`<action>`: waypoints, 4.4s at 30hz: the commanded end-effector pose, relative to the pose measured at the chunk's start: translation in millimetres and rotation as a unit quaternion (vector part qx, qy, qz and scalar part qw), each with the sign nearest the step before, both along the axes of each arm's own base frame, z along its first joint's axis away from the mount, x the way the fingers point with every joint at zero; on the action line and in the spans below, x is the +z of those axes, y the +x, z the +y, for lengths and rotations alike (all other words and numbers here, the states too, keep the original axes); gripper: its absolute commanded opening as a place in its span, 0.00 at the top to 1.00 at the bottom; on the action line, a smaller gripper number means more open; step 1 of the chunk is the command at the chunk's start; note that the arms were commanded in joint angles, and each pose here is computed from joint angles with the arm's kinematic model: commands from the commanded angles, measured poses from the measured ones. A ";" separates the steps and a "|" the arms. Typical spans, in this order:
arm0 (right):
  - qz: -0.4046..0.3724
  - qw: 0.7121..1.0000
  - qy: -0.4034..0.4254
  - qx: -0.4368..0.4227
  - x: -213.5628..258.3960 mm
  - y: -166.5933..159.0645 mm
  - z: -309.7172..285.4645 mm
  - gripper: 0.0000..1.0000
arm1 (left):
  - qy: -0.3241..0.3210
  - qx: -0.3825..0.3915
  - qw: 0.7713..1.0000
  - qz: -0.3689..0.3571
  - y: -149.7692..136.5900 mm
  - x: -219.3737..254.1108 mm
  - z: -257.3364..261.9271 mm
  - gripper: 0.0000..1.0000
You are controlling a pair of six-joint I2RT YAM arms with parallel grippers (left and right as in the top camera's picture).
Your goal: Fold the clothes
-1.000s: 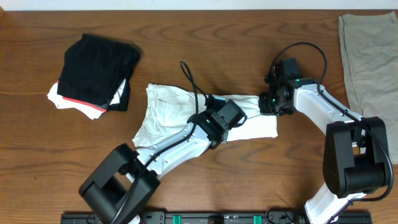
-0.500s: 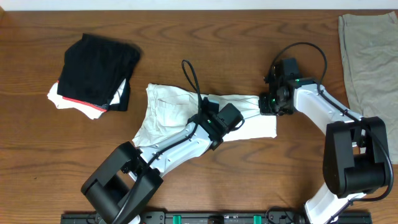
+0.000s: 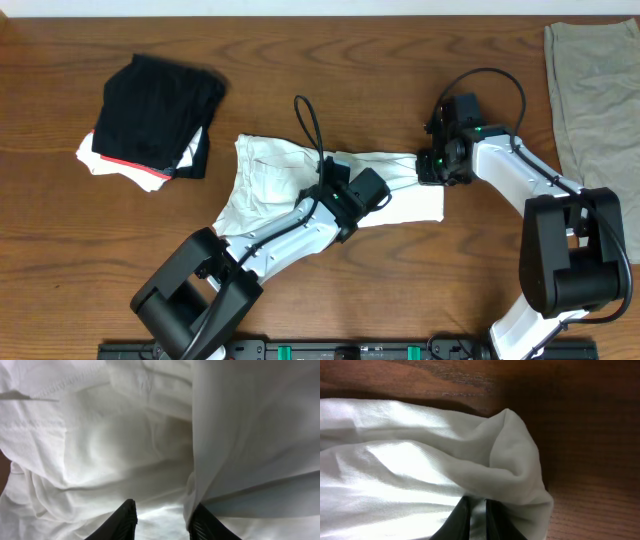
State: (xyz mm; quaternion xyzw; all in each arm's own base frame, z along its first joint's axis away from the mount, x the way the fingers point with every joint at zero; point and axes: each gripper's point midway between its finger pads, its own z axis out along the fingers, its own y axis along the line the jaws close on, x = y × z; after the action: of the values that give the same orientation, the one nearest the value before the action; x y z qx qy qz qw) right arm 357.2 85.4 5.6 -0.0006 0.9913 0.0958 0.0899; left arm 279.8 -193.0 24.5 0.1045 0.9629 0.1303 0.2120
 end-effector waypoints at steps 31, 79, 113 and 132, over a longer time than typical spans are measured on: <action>0.025 0.998 -0.048 -0.019 -19.2 -8.1 -23.8 0.87 | 0.011 0.007 0.999 -0.050 -3.6 55.3 29.0 0.32; -0.042 0.990 0.135 -0.003 81.5 -49.9 -63.5 0.28 | -0.196 0.204 0.959 0.030 11.6 90.9 141.1 0.02; -0.138 0.971 0.197 0.000 13.0 -47.2 -23.3 0.47 | -0.184 0.210 0.958 0.057 9.8 74.2 141.3 0.02; -0.098 0.985 0.090 -0.106 -15.8 -43.4 -62.3 0.35 | -0.184 0.210 0.959 0.057 9.8 74.2 141.4 0.02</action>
State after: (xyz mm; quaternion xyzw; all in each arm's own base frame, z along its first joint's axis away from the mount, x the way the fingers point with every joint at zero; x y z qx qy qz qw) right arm 321.5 47.1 7.6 0.0478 0.9462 0.2330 0.2192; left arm 289.1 -52.2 99.8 -0.1357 0.9800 -0.0134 0.1449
